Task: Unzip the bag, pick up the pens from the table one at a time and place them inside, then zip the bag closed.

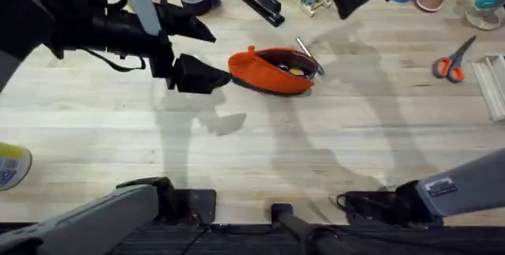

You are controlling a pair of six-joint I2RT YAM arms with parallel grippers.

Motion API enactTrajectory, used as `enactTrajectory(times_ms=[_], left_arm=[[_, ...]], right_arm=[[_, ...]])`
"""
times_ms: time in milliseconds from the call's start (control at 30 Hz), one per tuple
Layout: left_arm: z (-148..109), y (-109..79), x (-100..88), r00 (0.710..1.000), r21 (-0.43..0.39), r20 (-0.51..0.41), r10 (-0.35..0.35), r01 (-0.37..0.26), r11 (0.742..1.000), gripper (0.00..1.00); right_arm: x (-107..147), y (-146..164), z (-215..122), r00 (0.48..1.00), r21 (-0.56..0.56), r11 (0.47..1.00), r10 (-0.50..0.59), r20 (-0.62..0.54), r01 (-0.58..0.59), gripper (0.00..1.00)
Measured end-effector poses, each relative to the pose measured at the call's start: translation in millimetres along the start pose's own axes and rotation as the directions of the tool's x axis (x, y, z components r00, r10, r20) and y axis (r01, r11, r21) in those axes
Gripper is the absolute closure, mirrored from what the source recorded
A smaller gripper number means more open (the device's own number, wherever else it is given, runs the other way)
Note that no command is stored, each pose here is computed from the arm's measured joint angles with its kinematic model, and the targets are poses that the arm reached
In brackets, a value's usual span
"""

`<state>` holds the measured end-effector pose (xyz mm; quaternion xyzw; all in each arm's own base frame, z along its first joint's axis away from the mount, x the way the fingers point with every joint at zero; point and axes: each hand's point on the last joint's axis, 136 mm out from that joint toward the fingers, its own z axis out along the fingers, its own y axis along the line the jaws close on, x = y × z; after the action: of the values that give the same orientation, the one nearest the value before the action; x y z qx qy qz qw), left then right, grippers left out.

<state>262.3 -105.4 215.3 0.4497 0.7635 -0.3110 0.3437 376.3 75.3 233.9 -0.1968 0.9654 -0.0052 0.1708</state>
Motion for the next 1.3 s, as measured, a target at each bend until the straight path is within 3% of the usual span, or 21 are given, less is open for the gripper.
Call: enactTrajectory(times_ms=[200,267,967,1300], left_arm=[[-0.1,-0.1,-0.1,1.000,0.000,0.000,0.000,0.000,1.000,0.005],[0.0,0.0,-0.1,1.000,0.000,0.000,0.000,0.000,1.000,0.004],[0.0,-0.4,-0.4,1.000,0.002,0.002,-0.001,0.001,1.000,0.005],[-0.1,-0.6,-0.4,1.000,0.002,0.003,-0.001,0.001,1.000,0.005]], right_arm=[[-25.0,6.7,31.0,0.999,0.017,0.999,-0.038,-0.018,0.038,0.005],[-43.5,5.4,68.1,1.000,0.023,1.000,-0.011,-0.012,0.011,0.005],[-25.4,26.9,181.6,0.980,-0.104,0.994,0.006,-0.201,-0.027,0.005],[-25.7,33.3,200.6,0.977,-0.109,0.993,0.010,-0.211,-0.034,0.009]])
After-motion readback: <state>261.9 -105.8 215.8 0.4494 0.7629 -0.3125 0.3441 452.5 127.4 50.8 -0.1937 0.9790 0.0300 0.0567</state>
